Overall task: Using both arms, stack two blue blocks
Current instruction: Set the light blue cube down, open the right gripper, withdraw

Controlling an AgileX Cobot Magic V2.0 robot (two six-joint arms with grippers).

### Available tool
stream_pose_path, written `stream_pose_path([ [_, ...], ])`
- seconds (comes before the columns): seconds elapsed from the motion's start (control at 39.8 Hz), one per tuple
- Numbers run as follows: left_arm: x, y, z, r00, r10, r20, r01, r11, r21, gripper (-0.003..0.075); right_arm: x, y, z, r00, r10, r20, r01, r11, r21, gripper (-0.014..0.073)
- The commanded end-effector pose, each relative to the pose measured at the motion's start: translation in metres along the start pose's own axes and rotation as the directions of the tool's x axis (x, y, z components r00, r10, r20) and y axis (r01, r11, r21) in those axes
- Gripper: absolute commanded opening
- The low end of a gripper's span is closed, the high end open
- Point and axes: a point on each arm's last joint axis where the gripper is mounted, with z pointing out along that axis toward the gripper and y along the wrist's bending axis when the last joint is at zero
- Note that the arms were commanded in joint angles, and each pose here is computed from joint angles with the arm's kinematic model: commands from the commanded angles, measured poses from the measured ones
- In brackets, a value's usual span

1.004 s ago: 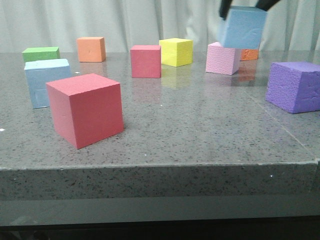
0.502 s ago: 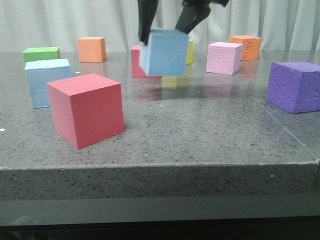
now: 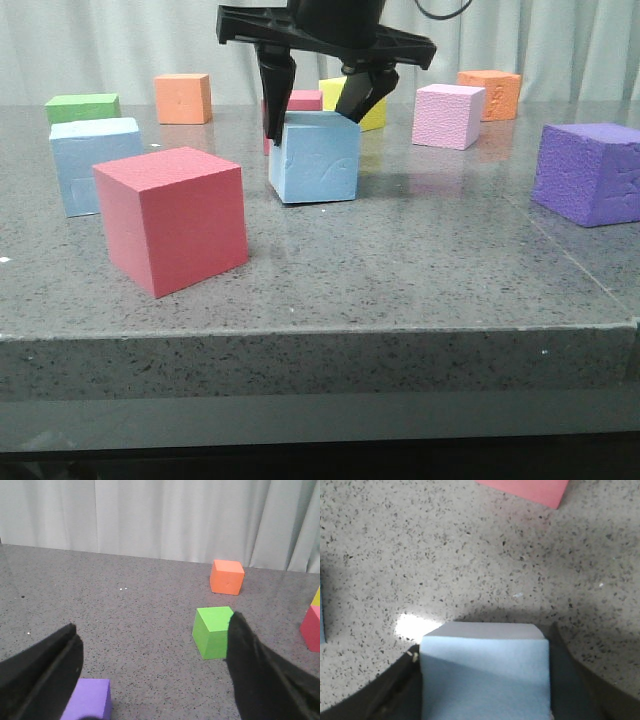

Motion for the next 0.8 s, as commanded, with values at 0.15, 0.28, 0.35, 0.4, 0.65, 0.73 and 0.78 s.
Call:
stream_pose_path([
  [0.15,-0.019,-0.001,-0.003,0.993,-0.013,0.12,0.012,1.0,0.01,0.0563,-0.012,0.005,-0.034,0.993,-0.005,0.121,0.01,0.999,-0.037,0.058],
  [0.28,-0.019,-0.001,-0.003,0.993,-0.013,0.12,0.012,1.0,0.01,0.0563,-0.013,0.006,-0.035,0.992,-0.005,0.13,0.01,0.999,-0.041,0.0605],
  [0.35,-0.019,-0.001,-0.003,0.993,-0.013,0.12,0.012,1.0,0.01,0.0563,-0.015,0.006,-0.04,0.99,-0.005,0.14,0.011,0.999,-0.045,0.0605],
  [0.4,-0.019,-0.001,-0.003,0.993,-0.013,0.12,0.012,1.0,0.01,0.0563,-0.016,0.007,-0.044,0.989,-0.005,0.145,0.012,0.999,-0.046,0.0603],
  [0.65,-0.019,-0.001,-0.003,0.993,-0.013,0.12,0.012,1.0,0.01,0.0563,-0.02,0.009,-0.064,0.982,-0.005,0.188,0.017,0.998,-0.062,0.0536],
  [0.73,-0.019,-0.001,-0.003,0.993,-0.013,0.12,0.012,1.0,0.01,0.0563,-0.019,0.009,-0.064,0.983,-0.005,0.186,0.017,0.998,-0.061,0.0379],
  [0.78,-0.019,-0.001,-0.003,0.993,-0.013,0.12,0.012,1.0,0.01,0.0563,-0.019,0.01,-0.065,0.983,-0.003,0.186,0.015,0.998,-0.065,0.0263],
])
